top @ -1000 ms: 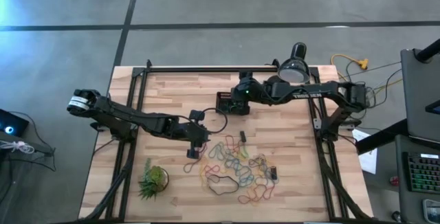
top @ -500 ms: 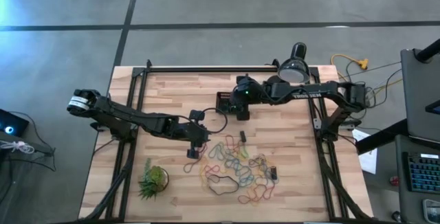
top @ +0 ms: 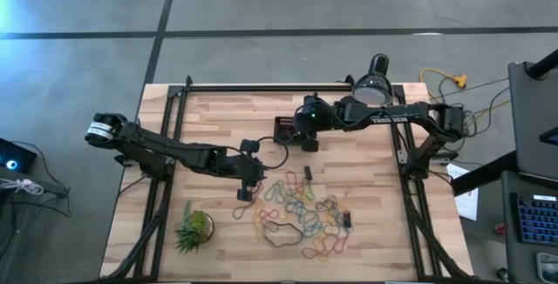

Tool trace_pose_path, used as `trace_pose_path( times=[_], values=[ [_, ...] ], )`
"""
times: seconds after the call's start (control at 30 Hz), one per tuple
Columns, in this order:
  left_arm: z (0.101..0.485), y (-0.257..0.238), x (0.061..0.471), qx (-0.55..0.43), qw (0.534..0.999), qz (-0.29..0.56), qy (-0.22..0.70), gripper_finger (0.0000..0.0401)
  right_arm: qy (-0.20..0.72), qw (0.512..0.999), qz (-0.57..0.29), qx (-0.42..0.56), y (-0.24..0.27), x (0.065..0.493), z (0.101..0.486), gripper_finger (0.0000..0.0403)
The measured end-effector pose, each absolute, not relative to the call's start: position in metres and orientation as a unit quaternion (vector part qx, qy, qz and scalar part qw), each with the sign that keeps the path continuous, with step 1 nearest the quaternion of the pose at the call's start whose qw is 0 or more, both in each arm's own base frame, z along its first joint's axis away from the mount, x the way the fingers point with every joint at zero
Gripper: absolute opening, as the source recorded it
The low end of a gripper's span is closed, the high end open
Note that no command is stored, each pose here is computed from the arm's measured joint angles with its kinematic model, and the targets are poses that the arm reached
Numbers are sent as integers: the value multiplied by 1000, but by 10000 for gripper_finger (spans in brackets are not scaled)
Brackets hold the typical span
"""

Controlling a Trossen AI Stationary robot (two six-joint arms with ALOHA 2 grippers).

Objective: Pick and place rubber bands into bin
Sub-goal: Put the black rubber band into the basket

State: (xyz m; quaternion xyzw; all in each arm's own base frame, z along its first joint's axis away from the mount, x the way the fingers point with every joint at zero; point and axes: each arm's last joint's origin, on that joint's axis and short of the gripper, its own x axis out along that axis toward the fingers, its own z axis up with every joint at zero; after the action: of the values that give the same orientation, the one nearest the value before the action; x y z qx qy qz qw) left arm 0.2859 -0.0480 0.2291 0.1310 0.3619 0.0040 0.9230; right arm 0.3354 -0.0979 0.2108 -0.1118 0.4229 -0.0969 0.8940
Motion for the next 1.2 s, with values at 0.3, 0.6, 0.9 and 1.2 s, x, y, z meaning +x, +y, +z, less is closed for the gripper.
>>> trace_pose_path(
  times=[0.3, 0.6, 0.9, 1.2],
  values=[
    [227, -48, 285, 131, 923, 4, 361, 91, 475, 877, 42, -58, -70, 325, 205, 145],
    [225, -48, 286, 132, 927, 4, 351, 91, 528, 838, 113, -81, -23, 317, 191, 127],
    [227, -48, 288, 129, 935, 5, 331, 91, 569, 801, 87, -166, 1, 301, 166, 108],
    [227, -49, 288, 129, 936, 4, 328, 91, 527, 804, 84, -264, 11, 301, 152, 100]
  ],
)
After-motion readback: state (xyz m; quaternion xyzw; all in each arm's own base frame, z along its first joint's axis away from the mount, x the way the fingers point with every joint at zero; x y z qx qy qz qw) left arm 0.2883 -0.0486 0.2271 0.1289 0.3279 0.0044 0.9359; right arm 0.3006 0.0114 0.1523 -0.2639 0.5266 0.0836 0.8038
